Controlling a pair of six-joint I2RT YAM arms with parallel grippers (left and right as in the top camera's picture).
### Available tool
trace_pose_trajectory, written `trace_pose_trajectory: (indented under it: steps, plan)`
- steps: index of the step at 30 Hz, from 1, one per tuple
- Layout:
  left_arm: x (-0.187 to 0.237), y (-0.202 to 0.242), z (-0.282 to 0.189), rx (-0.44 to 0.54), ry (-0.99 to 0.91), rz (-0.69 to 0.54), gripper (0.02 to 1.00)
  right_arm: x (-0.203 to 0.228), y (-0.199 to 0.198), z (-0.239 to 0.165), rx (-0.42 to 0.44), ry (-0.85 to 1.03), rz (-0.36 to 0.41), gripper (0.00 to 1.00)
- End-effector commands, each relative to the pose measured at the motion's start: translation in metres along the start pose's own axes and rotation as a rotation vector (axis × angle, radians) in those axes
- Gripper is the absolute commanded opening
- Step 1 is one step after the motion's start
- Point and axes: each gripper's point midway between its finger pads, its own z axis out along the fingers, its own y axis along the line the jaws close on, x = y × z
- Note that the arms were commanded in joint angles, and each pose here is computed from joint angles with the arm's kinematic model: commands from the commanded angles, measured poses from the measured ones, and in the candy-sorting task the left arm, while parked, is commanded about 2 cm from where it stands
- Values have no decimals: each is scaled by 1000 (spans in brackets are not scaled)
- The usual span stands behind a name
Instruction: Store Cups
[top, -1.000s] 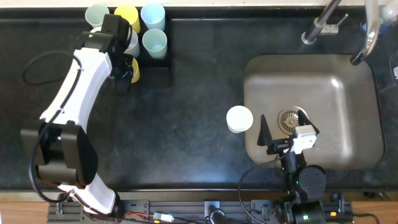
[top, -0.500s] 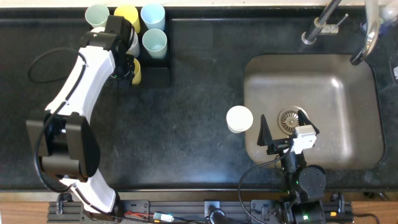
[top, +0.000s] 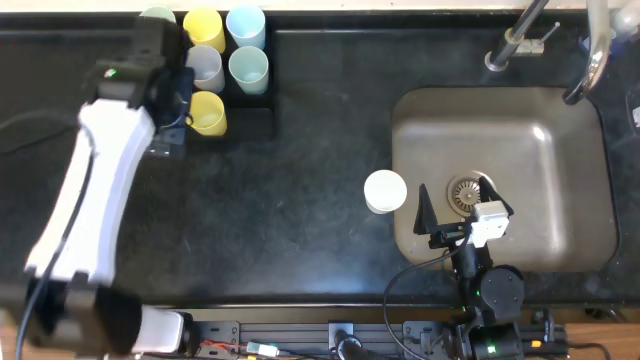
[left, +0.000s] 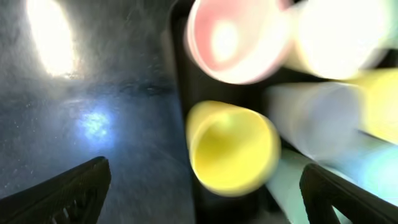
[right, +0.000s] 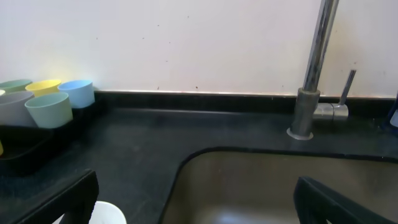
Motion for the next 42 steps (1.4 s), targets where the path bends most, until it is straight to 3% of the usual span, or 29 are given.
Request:
trace_pose_trajectory:
  steps: [1,5,7,9,13,18,27,39,42]
  plan:
    - [-37,-15,-81,281,-145,207,1000,4,0,0,-1,0,-3,998]
    - [-40,-52,-158,673,-355,690,1000,4,0,0,-1,0,-3,998]
    - [-39,-48,-194,837,-499,876,1000,4,0,0,-1,0,-3,998]
    - [-45,-31,-210,914,-604,919,1000,4,0,0,-1,0,-3,998]
    - [-42,11,-212,1048,-671,884,1000,4,0,0,-1,0,-3,996]
    - [5,46,-204,1302,-803,1128,1000,4,0,0,-1,0,-3,998]
    - [26,77,-133,1226,-819,1255,1000,4,0,0,-1,0,-3,998]
    - [33,112,-59,1154,-842,1215,1000,4,0,0,-1,0,-3,998]
    - [31,116,-44,1086,-809,1229,998,4,0,0,-1,0,-3,998]
